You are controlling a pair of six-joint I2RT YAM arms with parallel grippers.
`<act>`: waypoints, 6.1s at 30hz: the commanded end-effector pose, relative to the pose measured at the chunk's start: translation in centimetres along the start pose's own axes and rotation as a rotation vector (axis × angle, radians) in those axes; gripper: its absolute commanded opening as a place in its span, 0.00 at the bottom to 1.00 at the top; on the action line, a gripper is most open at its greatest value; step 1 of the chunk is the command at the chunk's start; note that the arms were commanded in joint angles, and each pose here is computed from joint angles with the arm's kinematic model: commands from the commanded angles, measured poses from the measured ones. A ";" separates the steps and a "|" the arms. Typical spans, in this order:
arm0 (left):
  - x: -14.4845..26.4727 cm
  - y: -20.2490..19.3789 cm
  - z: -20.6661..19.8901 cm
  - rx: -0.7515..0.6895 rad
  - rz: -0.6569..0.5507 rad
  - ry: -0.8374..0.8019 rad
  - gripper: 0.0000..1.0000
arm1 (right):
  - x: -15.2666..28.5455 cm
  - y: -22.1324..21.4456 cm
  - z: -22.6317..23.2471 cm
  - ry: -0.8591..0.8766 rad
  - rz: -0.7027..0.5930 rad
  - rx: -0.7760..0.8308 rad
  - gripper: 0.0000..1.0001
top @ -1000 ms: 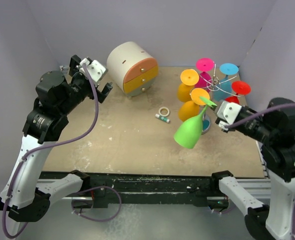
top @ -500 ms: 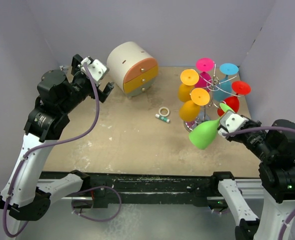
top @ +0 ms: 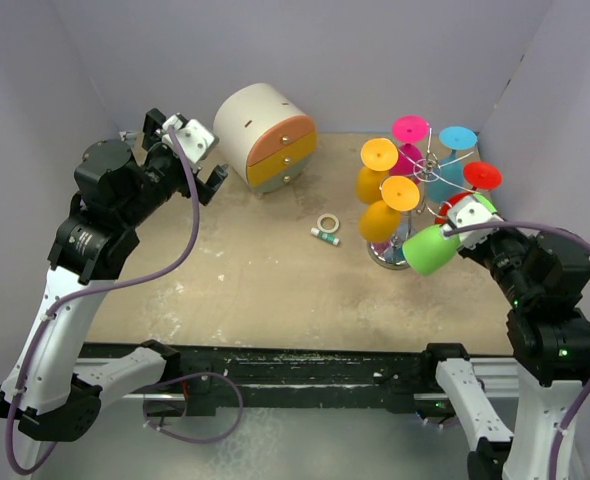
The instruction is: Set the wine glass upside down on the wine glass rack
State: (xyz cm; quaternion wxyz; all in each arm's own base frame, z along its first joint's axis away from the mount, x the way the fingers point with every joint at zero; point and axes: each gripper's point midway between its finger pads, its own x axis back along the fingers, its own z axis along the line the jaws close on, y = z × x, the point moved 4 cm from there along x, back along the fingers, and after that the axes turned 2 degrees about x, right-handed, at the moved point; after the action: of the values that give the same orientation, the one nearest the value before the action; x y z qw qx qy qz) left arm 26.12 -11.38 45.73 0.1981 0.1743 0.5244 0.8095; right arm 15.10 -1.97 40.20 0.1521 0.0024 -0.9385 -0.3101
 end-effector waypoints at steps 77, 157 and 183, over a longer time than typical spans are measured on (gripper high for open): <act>0.3 0.5 -0.1 -0.040 -0.042 -0.021 0.99 | -3.9 2.9 0.8 0.178 -0.149 0.125 0.00; 0.2 -2.3 2.0 0.080 0.054 0.186 0.99 | -3.8 9.0 -4.4 0.038 -0.292 -0.518 1.00; 3.3 -5.6 5.7 0.379 0.006 0.522 0.99 | -7.3 3.6 -9.3 -0.393 -0.200 -0.735 1.00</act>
State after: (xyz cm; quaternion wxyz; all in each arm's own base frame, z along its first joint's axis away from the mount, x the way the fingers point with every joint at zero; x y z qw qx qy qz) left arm 27.01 -3.84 41.05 -0.0066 0.0391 0.6869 0.7257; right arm 25.20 -4.38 45.94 -0.0606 -0.0626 -0.7654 -0.6376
